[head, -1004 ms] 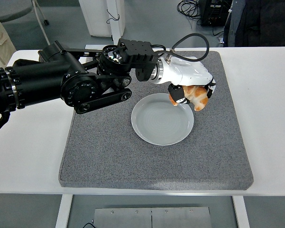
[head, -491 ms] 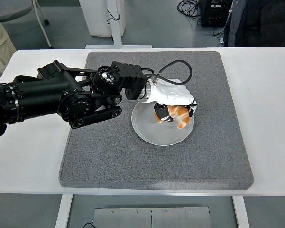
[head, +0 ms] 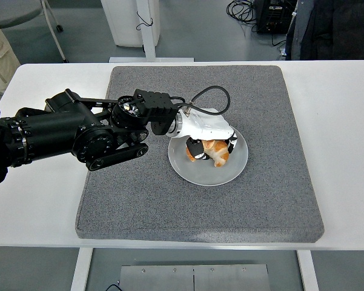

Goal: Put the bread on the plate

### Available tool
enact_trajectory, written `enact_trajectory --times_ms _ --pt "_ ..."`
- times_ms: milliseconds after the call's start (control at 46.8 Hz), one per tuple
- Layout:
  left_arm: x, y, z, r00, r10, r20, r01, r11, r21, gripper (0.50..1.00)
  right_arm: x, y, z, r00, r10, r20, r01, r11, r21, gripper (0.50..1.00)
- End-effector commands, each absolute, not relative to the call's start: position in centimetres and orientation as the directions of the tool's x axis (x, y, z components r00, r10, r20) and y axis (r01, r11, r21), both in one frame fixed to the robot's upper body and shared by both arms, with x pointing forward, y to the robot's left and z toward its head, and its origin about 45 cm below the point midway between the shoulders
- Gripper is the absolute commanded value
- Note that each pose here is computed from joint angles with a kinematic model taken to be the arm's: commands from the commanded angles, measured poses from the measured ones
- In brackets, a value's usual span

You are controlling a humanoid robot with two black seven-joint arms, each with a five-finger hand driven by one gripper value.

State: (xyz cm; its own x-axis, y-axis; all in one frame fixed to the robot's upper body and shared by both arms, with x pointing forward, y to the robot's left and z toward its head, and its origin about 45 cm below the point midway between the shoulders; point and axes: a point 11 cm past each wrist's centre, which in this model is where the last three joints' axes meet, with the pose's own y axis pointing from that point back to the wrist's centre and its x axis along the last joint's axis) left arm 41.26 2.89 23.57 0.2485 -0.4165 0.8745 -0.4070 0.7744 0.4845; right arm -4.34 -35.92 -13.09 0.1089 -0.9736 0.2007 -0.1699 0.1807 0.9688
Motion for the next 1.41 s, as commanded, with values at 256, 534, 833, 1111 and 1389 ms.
enact_trajectory --times_ms 256,534,833,1111,1389 --pt "41.2 3.2 23.0 0.26 -0.408 0.875 -0.411 0.773 0.483 0.5 -4.3 -35.9 -13.1 0.109 -0.974 0.201 -0.17 0.181 0.969 1.0" --pt "41.3 3.3 23.2 0.271 -0.405 0.873 -0.405 0.775 0.485 1.0 -4.3 -35.9 -13.1 0.109 -0.974 0.201 -0.17 0.181 0.969 1.0" --pt "42.3 3.8 25.5 0.272 -0.391 0.879 -0.425 0.771 0.475 1.0 -4.3 -35.9 -13.1 0.109 -0.974 0.201 -0.17 0.181 0.969 1.0" --pt "44.6 3.7 31.9 0.388 -0.206 0.899 -0.488 0.781 0.389 1.0 -4.3 -35.9 -13.1 0.109 -0.974 0.201 -0.17 0.181 0.969 1.0" --pt "46.3 5.1 35.9 0.463 0.027 0.886 -0.558 0.785 0.268 1.0 -4.3 -35.9 -13.1 0.109 -0.974 0.201 -0.17 0.181 0.969 1.0"
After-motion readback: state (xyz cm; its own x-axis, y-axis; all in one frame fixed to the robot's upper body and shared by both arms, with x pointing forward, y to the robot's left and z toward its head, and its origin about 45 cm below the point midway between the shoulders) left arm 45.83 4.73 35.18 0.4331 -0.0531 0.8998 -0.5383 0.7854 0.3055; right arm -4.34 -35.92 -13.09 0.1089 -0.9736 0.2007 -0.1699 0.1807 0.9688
